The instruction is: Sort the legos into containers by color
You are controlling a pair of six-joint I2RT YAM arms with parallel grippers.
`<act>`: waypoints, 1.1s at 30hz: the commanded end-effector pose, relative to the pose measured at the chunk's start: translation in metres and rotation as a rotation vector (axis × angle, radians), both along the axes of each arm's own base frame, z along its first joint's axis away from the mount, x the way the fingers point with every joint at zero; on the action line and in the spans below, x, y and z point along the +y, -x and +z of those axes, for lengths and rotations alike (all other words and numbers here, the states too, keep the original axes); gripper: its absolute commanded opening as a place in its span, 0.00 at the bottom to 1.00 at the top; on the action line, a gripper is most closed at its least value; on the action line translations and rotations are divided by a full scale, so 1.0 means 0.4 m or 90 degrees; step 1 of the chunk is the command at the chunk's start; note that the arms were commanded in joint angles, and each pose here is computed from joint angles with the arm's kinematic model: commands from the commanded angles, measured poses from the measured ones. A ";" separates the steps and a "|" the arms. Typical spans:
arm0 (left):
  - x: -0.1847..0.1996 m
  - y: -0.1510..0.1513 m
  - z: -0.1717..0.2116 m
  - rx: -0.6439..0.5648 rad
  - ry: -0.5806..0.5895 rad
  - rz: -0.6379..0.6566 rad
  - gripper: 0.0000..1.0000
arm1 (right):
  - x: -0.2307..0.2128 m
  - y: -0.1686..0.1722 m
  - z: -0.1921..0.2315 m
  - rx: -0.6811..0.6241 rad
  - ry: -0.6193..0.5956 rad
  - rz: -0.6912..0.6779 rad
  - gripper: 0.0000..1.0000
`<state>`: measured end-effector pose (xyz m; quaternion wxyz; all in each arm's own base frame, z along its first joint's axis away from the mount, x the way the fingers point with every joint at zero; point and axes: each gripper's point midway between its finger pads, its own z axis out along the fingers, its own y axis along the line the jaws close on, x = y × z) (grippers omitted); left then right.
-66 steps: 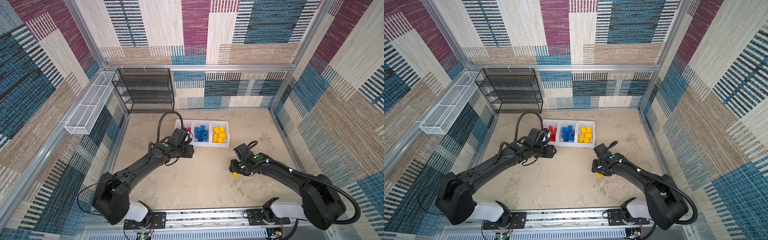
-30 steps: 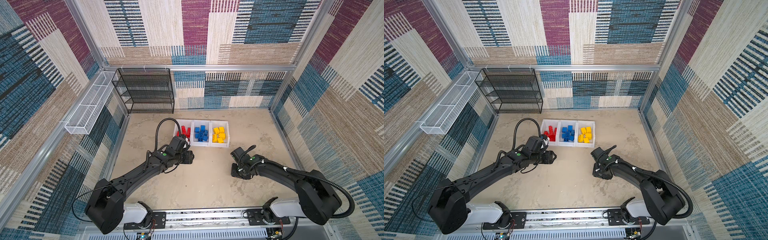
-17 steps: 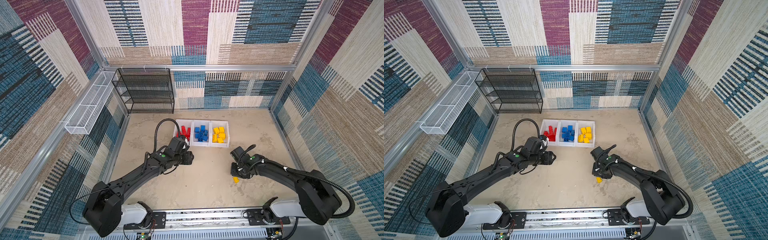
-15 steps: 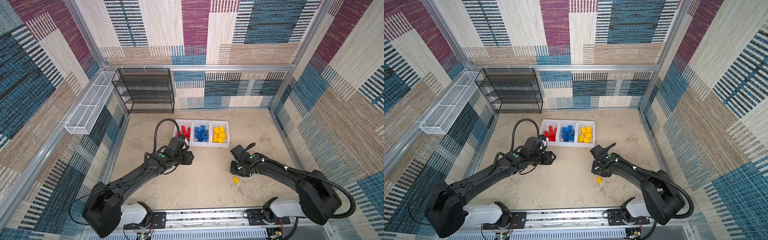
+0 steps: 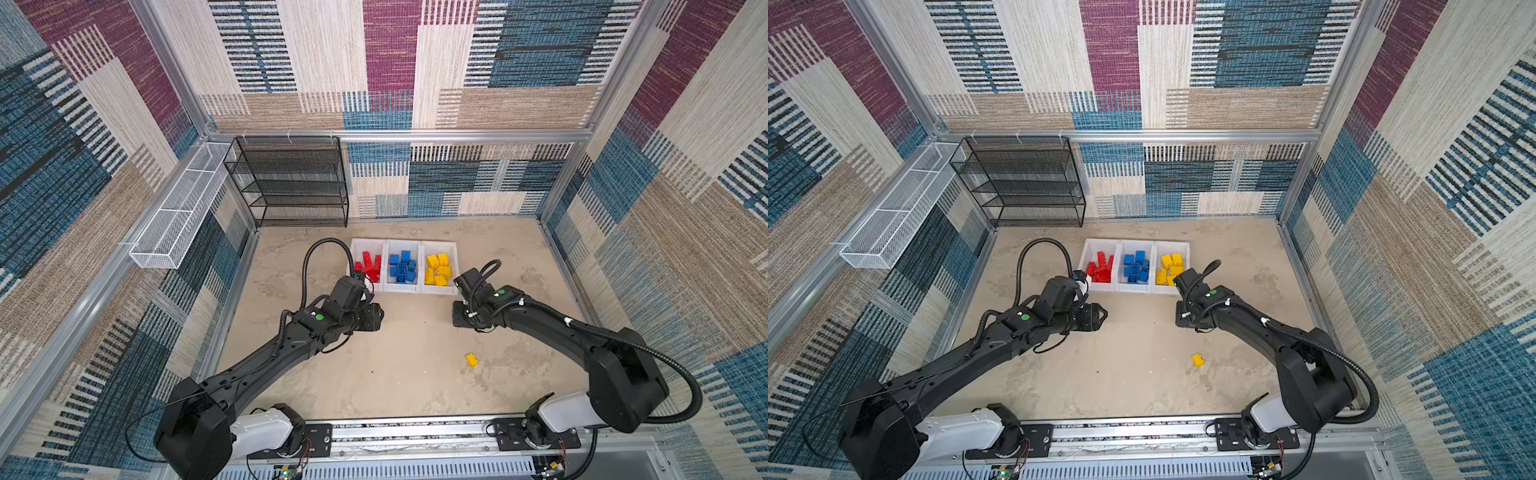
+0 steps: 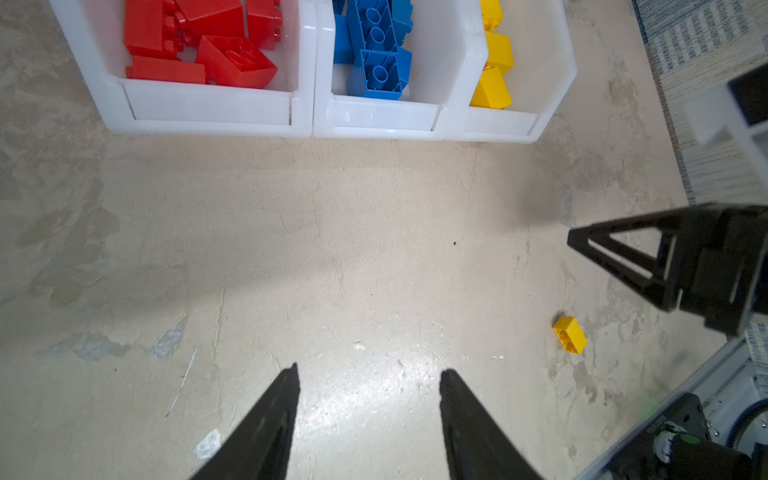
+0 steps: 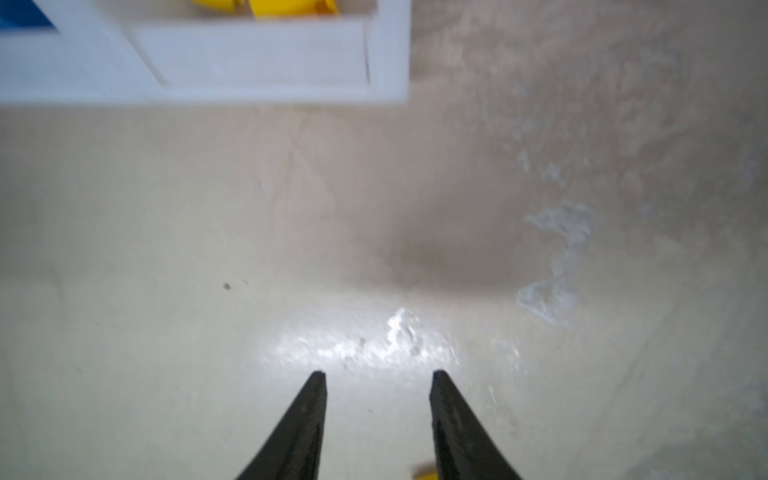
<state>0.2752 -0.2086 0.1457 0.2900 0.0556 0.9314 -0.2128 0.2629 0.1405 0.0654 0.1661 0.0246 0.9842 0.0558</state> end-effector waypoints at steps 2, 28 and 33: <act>0.004 0.002 -0.009 0.015 -0.001 0.016 0.58 | -0.011 0.082 -0.033 0.034 -0.019 0.025 0.55; -0.005 0.008 -0.024 0.024 -0.005 0.011 0.58 | -0.024 0.169 -0.112 0.116 0.047 0.014 0.40; -0.004 0.009 -0.024 0.023 -0.005 0.011 0.58 | -0.028 0.172 -0.116 0.120 0.051 0.005 0.32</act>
